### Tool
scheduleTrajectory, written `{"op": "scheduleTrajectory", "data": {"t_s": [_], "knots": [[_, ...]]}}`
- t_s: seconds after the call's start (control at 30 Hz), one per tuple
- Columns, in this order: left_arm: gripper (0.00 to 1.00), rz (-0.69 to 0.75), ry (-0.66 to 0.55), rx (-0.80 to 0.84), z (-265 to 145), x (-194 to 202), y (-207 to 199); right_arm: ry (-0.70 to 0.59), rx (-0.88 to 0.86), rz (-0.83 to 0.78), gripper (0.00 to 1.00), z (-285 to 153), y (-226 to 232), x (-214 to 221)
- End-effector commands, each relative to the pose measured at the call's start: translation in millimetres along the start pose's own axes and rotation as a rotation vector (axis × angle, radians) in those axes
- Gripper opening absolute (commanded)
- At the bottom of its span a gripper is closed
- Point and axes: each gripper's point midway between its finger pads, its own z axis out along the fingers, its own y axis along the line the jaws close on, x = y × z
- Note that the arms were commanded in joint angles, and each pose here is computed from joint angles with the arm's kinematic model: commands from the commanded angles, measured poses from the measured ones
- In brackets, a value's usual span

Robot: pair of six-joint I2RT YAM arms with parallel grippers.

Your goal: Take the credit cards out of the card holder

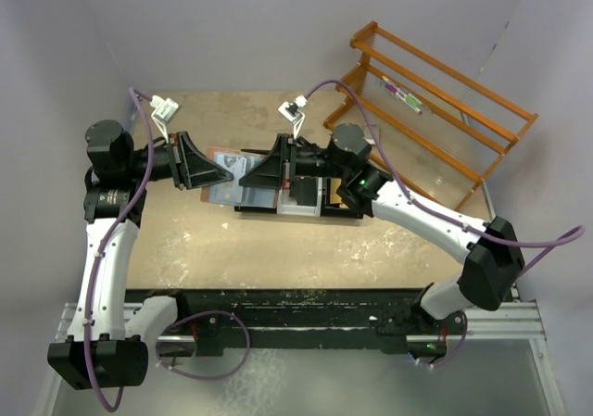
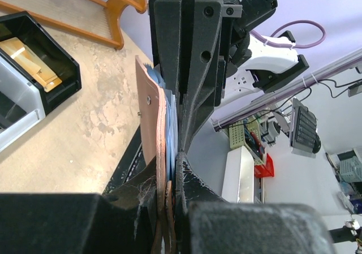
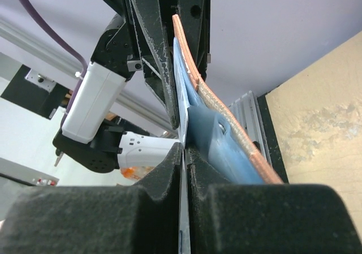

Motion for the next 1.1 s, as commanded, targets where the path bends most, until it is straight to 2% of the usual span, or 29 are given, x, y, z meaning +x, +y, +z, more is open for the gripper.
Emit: {"op": "scheduleTrajectory", "data": {"t_s": [0.0, 0.33, 0.67, 0.77, 0.87, 0.9, 1.07], "knots": [[0.00, 0.046, 0.007, 0.025, -1.3, -2.8, -10.4, -0.054, -0.091, -0.068, 0.06, -7.8, 31.5, -17.1], [0.00, 0.053, 0.034, 0.068, -3.0, -1.9, -22.5, -0.063, -0.099, -0.043, 0.02, -19.8, 27.5, -10.7], [0.00, 0.065, 0.027, 0.068, -2.9, -4.4, -24.1, -0.059, -0.135, -0.039, 0.02, -22.5, 31.7, -9.1], [0.00, 0.057, 0.023, 0.062, -2.4, -5.2, -21.6, -0.050, -0.144, -0.039, 0.06, -22.9, 32.2, -6.4], [0.00, 0.056, 0.025, 0.065, -2.4, -6.2, -23.0, -0.046, -0.160, -0.026, 0.19, -24.5, 33.1, -3.3], [0.00, 0.059, 0.025, 0.066, -2.5, -6.6, -24.0, -0.047, -0.165, -0.022, 0.20, -24.7, 33.0, -2.8], [0.00, 0.055, 0.022, 0.070, -2.6, -8.1, -26.9, -0.058, -0.201, 0.000, 0.19, -22.4, 35.6, -5.5]]}}
